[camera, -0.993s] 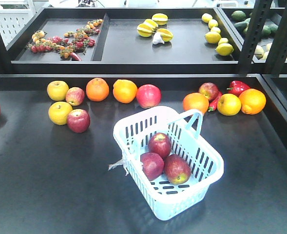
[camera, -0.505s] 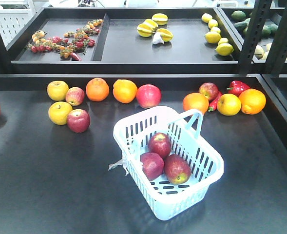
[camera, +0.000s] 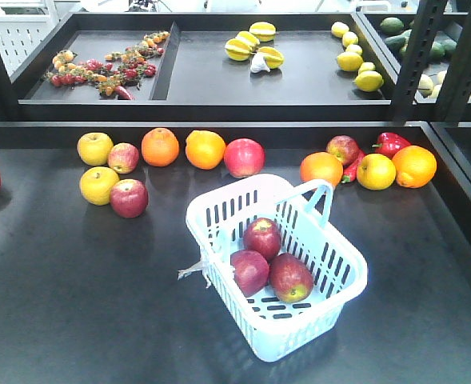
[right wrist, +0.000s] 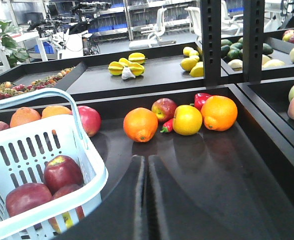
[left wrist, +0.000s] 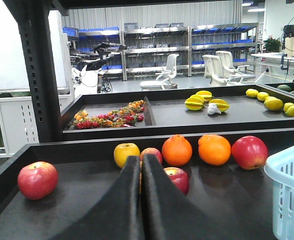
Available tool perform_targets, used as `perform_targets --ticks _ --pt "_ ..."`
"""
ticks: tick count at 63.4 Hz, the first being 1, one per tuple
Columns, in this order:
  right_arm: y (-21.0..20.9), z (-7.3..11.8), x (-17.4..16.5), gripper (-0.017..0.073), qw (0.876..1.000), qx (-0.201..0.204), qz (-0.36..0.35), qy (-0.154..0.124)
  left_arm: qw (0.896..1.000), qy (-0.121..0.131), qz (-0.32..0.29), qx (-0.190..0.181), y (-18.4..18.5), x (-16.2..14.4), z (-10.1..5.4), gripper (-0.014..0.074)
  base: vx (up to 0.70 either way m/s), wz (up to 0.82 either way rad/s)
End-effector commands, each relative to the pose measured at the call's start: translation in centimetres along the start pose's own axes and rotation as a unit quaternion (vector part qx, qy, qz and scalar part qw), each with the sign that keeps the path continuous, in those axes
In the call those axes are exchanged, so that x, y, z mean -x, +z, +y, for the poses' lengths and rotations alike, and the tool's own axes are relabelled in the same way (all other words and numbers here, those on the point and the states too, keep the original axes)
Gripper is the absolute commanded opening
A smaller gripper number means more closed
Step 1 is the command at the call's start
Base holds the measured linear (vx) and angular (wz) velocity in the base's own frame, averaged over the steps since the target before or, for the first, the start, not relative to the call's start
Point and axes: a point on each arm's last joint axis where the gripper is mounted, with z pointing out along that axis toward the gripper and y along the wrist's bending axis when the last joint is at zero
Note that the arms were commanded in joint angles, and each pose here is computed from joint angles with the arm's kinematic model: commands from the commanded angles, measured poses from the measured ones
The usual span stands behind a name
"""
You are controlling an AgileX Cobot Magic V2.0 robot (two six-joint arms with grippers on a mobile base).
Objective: Pick three apples into basket with both arms
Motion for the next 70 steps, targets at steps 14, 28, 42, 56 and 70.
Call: perform_targets --ticks 14,28,42,56,70 --pt "-0.03 0.14 0.44 -0.0004 0.998 0.007 -0.046 -0.042 1.000 -0.006 -0.028 0.002 -0.07 -0.13 0.03 -0.0006 0.00 0.00" --pt "-0.05 0.19 0.58 -0.0004 0.997 0.010 -0.054 -0.045 1.000 -0.006 -0.028 0.002 -0.07 -0.13 0.03 -0.0006 0.00 0.00" --pt "-0.05 0.18 0.59 -0.0004 0.998 0.009 -0.053 -0.045 1.000 -0.006 -0.028 0.002 -0.07 -0.13 0.03 -0.0006 0.00 0.00" --pt "-0.05 0.18 0.59 -0.0004 0.998 0.009 -0.053 -0.045 1.000 -0.006 -0.028 0.002 -0.07 -0.13 0.03 -0.0006 0.00 0.00" --pt "-0.05 0.18 0.59 -0.0004 0.998 0.009 -0.053 -0.046 1.000 -0.006 -0.028 0.002 -0.07 -0.13 0.03 -0.0006 0.00 0.00"
